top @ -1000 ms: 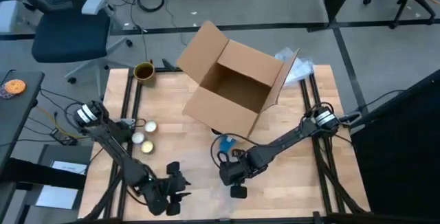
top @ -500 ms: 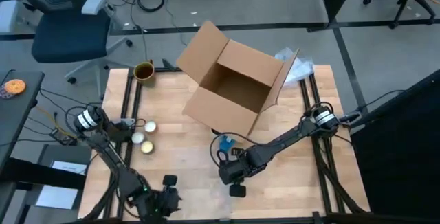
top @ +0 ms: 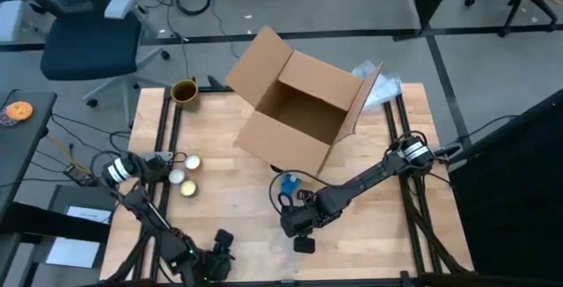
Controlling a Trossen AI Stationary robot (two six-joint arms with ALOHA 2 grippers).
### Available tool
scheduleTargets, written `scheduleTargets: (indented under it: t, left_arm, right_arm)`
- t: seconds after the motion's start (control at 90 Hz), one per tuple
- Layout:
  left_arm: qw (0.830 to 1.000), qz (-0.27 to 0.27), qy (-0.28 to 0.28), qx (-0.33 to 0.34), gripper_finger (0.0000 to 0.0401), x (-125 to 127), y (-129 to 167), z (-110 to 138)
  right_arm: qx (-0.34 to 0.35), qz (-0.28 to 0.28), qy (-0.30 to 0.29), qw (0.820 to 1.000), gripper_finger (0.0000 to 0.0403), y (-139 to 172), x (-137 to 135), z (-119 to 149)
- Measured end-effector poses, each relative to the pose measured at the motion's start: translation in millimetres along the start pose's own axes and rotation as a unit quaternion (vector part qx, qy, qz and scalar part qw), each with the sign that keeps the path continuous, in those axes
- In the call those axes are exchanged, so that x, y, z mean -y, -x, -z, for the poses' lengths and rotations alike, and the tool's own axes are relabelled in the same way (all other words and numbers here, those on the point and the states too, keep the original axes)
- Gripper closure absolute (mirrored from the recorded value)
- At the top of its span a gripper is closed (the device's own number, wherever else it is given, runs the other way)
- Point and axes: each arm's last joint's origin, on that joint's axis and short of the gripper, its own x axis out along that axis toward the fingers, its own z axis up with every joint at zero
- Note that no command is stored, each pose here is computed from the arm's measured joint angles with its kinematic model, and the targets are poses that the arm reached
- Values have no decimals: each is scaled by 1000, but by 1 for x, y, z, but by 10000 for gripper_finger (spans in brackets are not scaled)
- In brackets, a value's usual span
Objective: Wrap mug
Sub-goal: Wrap the blue mug with the bubble wrap on the table
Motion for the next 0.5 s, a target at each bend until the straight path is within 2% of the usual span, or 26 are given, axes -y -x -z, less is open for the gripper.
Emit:
scheduleTargets:
  t: [0.178, 0.244, 0.378, 0.5]
  left_arm:
    - [1000, -7, -4, -6, 272, -1, -2, 2]
    - [1000, -10, -3, -3, 297, 0, -2, -1]
    - [1000, -8, -1, -7, 380, 0, -1, -8]
    - [1000, -1, 7, -15, 395, -1, 6, -27]
  right_arm:
    - [0, -2, 0, 1000, 403, 1, -2, 1]
    - [1, -2, 0, 1000, 403, 4, -4, -1]
    - [9, -9, 0, 1000, 403, 10, -7, -5]
    - [17, -10, 6, 1000, 403, 20, -10, -11]
